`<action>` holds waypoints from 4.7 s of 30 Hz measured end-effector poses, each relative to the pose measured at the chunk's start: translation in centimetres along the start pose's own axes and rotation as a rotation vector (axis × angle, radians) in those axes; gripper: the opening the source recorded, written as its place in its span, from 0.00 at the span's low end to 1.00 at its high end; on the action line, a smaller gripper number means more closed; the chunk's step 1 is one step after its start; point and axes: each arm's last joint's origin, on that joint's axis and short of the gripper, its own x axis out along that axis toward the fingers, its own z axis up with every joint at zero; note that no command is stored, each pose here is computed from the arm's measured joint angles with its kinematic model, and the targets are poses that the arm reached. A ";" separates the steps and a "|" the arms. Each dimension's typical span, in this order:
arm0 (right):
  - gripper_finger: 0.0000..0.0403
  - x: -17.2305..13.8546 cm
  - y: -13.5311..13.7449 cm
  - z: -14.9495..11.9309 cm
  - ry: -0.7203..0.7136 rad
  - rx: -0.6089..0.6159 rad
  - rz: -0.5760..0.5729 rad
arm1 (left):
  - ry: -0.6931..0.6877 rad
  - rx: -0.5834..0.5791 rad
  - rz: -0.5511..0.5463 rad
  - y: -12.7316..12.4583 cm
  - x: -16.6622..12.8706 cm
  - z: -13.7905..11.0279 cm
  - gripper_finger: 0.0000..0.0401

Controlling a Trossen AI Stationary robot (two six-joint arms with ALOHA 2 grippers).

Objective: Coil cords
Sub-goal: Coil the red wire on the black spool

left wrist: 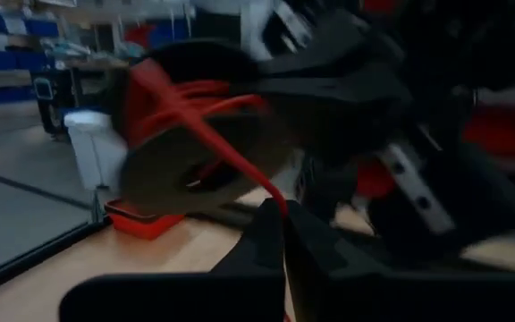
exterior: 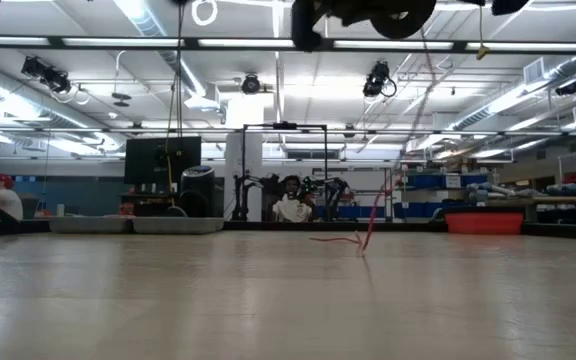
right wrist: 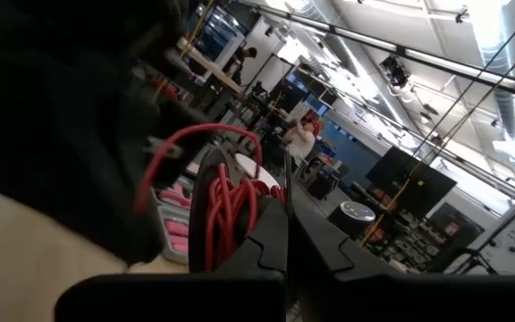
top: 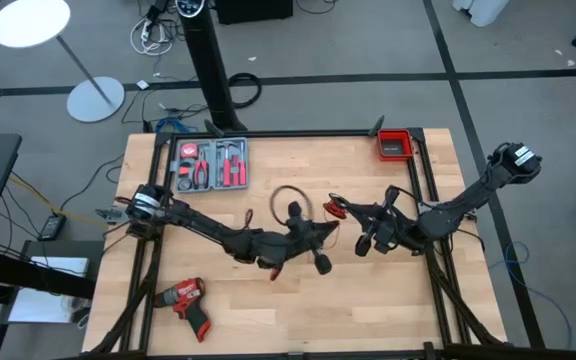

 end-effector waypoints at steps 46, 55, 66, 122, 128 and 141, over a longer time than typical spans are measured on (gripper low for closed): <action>0.00 0.9 -0.4 -0.3 0.006 0.219 -0.037 | 0.147 0.399 0.180 0.1 3.2 0.2 0.01; 0.00 2.1 -1.2 -1.1 0.071 0.135 -0.123 | 0.118 0.383 0.149 -0.1 3.3 0.8 0.01; 0.00 2.7 -1.3 -1.6 0.068 -0.036 -0.097 | 0.104 0.543 -0.055 0.8 4.9 1.5 0.01; 0.00 1.3 -5.8 -0.4 0.017 0.089 -0.198 | 0.211 -0.084 -0.233 7.7 8.4 -1.1 0.31; 0.00 1.1 -6.3 -0.2 0.002 0.082 -0.218 | 0.163 -0.045 -0.222 7.8 8.6 -0.7 0.31; 0.00 1.1 -6.3 -0.1 0.003 0.070 -0.223 | 0.174 -0.038 -0.216 7.8 8.6 -0.8 0.25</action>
